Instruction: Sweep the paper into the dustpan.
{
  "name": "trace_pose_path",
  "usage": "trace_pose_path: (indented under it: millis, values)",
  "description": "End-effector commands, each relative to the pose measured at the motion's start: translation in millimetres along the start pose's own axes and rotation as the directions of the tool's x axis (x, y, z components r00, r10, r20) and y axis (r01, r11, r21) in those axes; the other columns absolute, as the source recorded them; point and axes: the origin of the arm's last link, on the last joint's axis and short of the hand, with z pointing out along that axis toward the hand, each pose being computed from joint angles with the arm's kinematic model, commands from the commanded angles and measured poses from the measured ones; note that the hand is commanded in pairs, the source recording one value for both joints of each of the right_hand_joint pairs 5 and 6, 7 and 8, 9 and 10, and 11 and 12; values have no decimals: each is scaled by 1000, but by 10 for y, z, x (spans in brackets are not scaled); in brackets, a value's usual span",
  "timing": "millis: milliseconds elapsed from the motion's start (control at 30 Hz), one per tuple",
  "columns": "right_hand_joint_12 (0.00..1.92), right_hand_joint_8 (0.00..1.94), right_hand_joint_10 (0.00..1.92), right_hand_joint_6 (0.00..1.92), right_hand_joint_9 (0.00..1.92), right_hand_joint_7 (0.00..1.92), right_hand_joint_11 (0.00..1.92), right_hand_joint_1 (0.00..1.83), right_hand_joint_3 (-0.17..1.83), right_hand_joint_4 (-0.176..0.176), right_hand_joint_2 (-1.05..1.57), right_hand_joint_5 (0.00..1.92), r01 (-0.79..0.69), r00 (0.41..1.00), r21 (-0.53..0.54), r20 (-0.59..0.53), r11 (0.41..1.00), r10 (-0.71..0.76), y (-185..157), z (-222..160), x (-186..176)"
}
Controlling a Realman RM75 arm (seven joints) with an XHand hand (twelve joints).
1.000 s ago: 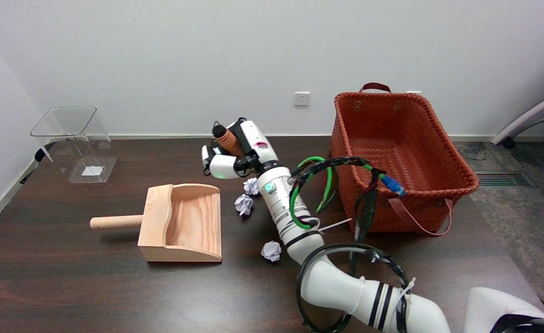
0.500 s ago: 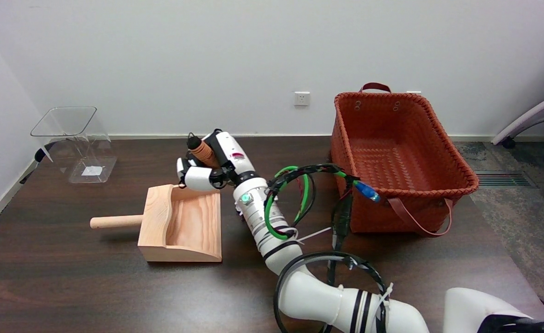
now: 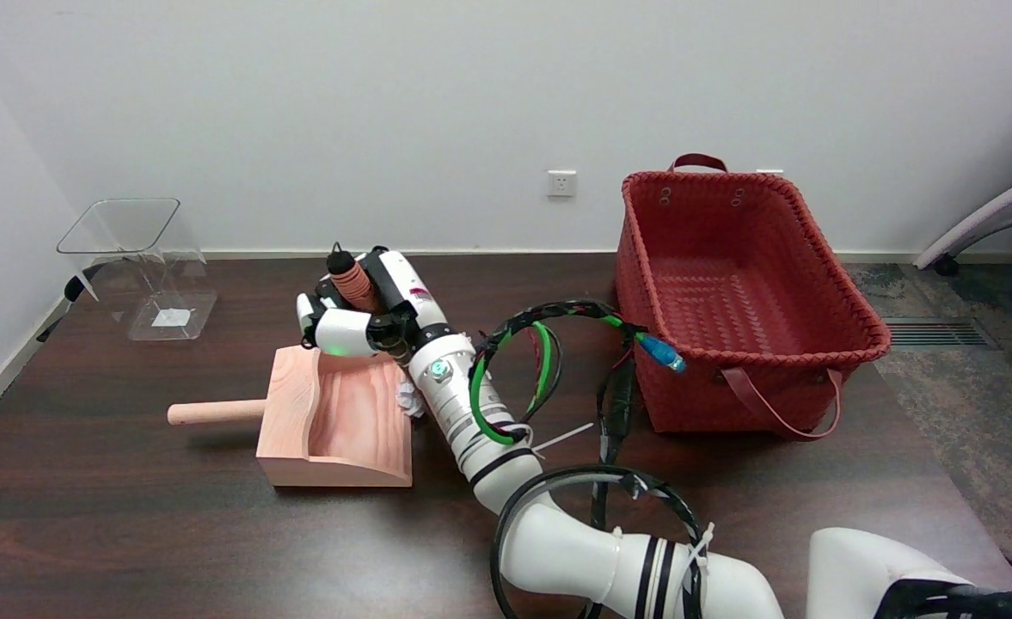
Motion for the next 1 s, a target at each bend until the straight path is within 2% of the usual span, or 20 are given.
trace_pose_path:
  millis: [33, 600, 1000]
  values:
    - [1778, 1920, 1920, 1920, 1920, 1920, 1778, 1103, 1203, 0, 1451, 1920, -350, 933, -63, 67, 935, 354, -8, 50, -134]
    - [1793, 1920, 1920, 1920, 1920, 1920, 1793, 1088, 1179, 0, 1415, 1920, -490, 856, -104, 128, 865, 500, -130, 231, -186]
    - [1798, 1920, 1920, 1920, 1920, 1920, 1798, 1085, 1185, 0, 1375, 1920, -507, 852, -81, 104, 858, 513, -147, 318, -45]
